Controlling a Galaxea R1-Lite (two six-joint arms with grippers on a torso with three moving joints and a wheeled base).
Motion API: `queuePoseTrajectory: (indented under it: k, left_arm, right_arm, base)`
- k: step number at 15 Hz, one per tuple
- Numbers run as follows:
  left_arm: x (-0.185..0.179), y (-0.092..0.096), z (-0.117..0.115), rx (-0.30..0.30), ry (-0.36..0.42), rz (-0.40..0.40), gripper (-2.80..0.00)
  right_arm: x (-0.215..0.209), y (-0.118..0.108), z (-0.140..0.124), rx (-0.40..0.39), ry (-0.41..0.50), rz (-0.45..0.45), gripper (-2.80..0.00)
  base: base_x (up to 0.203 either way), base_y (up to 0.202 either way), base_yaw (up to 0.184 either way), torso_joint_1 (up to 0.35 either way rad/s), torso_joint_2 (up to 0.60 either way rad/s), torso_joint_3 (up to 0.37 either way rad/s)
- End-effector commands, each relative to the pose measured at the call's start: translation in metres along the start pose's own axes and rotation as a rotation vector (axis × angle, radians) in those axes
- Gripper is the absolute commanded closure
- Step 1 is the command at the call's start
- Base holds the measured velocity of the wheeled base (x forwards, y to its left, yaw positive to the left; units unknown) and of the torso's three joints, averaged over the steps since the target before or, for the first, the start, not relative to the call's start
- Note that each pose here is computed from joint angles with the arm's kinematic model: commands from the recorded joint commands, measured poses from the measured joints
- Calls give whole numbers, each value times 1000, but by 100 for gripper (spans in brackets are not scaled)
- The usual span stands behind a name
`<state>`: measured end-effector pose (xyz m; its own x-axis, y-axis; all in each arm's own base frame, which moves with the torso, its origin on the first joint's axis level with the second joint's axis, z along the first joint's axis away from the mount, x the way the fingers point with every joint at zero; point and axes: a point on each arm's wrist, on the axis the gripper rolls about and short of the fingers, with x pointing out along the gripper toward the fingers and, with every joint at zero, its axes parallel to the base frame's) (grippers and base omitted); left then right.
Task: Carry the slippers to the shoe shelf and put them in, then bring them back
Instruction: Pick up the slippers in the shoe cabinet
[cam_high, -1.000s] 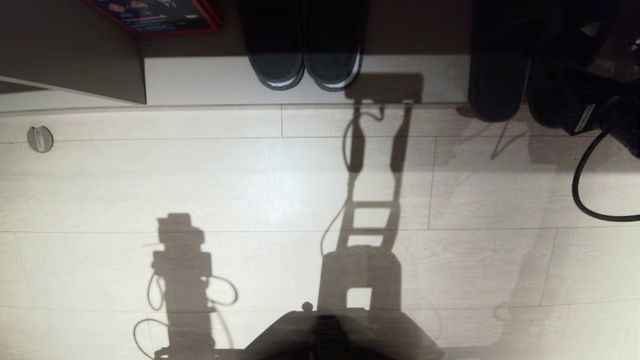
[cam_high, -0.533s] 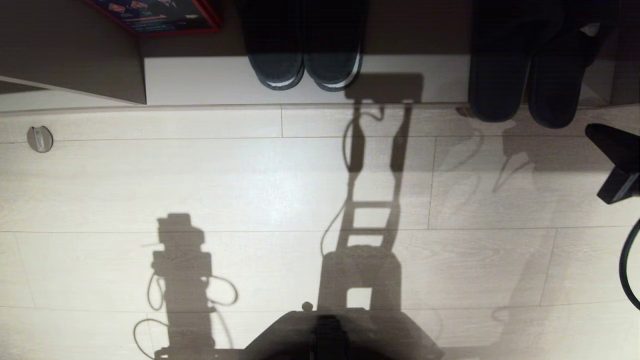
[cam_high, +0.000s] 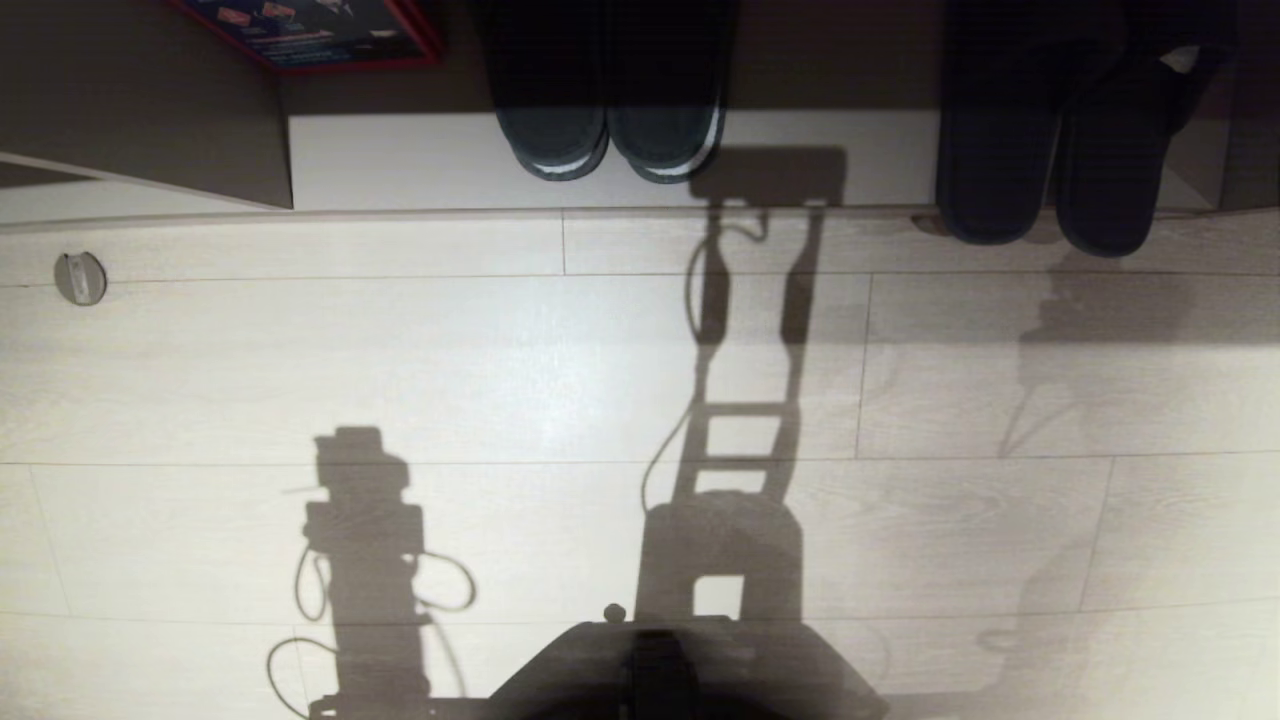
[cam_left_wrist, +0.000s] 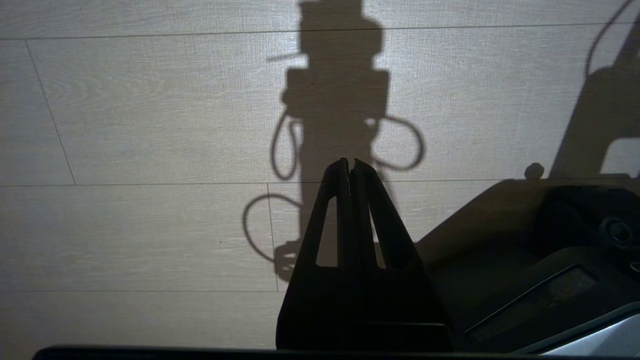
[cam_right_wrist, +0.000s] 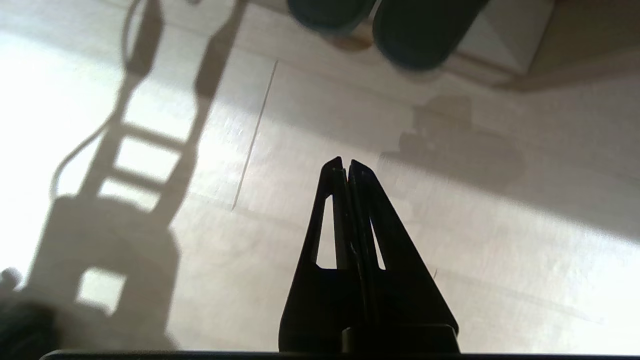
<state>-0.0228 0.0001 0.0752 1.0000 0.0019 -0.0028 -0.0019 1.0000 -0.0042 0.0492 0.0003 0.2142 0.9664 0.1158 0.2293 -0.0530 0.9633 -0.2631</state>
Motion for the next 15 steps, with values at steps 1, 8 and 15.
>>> queuePoseTrajectory:
  k: [1,8,15]
  left_arm:
    - [0,0,0,-1,0,0,0]
    - [0,0,0,-2,0,1,0]
    - [0,0,0,-3,0,1,0]
  right_arm:
    - [-42,8,1,-10,-78,-12,0]
    - [-104,37,-79,56,93,91,0]
    - [-101,40,-107,77,193,-53,0]
  base:
    - [0,0,0,0,0,0]
    - [0,0,0,0,0,0]
    - [0,0,0,0,0,0]
